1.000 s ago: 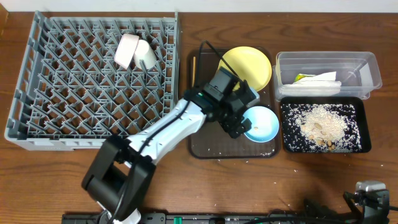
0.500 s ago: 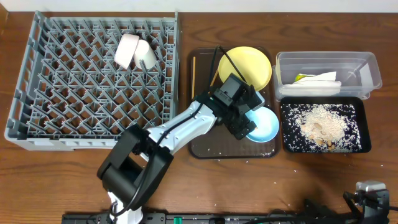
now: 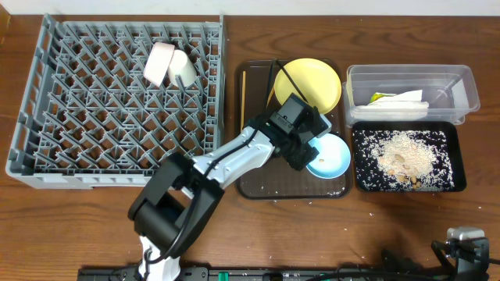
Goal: Sort waste into correct bins and load items into the dishwasher
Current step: 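Grasp the light-blue bowl's rim with the left gripper and lift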
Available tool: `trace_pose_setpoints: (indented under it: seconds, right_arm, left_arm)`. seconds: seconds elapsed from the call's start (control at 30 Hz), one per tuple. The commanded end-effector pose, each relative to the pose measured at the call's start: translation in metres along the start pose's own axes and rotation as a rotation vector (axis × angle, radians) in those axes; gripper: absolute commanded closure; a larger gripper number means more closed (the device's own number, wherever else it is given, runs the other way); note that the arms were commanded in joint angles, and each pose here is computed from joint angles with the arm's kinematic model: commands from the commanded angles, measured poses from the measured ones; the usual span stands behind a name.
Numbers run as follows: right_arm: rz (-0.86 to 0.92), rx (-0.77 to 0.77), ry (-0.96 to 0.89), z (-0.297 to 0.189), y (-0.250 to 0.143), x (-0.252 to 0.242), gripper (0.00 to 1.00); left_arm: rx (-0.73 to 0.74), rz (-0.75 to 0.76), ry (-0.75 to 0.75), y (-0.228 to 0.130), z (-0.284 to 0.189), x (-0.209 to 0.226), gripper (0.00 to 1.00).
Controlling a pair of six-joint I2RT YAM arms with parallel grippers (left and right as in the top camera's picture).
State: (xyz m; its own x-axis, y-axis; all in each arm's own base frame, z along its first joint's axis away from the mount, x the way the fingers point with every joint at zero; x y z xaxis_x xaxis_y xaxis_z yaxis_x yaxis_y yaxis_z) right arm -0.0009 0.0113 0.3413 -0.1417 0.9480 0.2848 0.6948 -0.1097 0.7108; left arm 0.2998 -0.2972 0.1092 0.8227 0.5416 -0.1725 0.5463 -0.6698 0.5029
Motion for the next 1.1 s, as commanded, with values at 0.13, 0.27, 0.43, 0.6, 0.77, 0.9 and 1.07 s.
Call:
trace_pose_setpoints:
  seconds: [0.13,0.27,0.43,0.6,0.77,0.9,1.07]
  right_arm:
    - [0.017,-0.007,-0.014,0.0,0.001,0.0,0.01]
    - [0.017,-0.007,-0.014,0.0,0.001,0.0,0.01]
    - [0.017,-0.007,-0.015,0.0,0.001,0.0,0.01]
    - [0.017,-0.007,-0.014,0.0,0.001,0.0,0.01]
    - [0.017,-0.007,-0.014,0.0,0.001,0.0,0.01]
    - [0.017,-0.007,-0.015,0.0,0.001,0.0,0.01]
    - [0.017,-0.007,-0.015,0.0,0.001,0.0,0.01]
  left_arm:
    - [0.035,-0.031,0.002,-0.006,0.013,0.004,0.45]
    - [0.035,-0.032,0.002,-0.006,0.013,0.004,0.6]
    - [0.031,-0.034,0.003,-0.006,0.013,0.004,0.75]
    - [-0.001,-0.028,0.01,0.002,0.002,0.003,0.92]
    - [-0.072,-0.018,0.106,0.017,-0.028,0.009,0.93]
    - [-0.161,-0.019,0.258,0.032,-0.07,0.018,0.93]
    - [-0.3,-0.029,0.547,0.045,-0.151,0.03,0.93]
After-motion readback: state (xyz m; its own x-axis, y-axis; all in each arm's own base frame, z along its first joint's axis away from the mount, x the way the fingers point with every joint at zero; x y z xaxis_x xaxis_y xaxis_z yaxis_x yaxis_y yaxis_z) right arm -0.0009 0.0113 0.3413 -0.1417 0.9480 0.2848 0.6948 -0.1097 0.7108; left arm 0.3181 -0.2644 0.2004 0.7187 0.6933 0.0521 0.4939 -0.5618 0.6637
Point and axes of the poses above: each gripper's point midway between its finger pads, its own z axis out along the fingers, its own x axis along the line the jaws close on, y = z × x, the point moved 9 cm from there along -z, back along the fingers, and after that the axes turned 1 degree about -z, right-handed, at the moved point
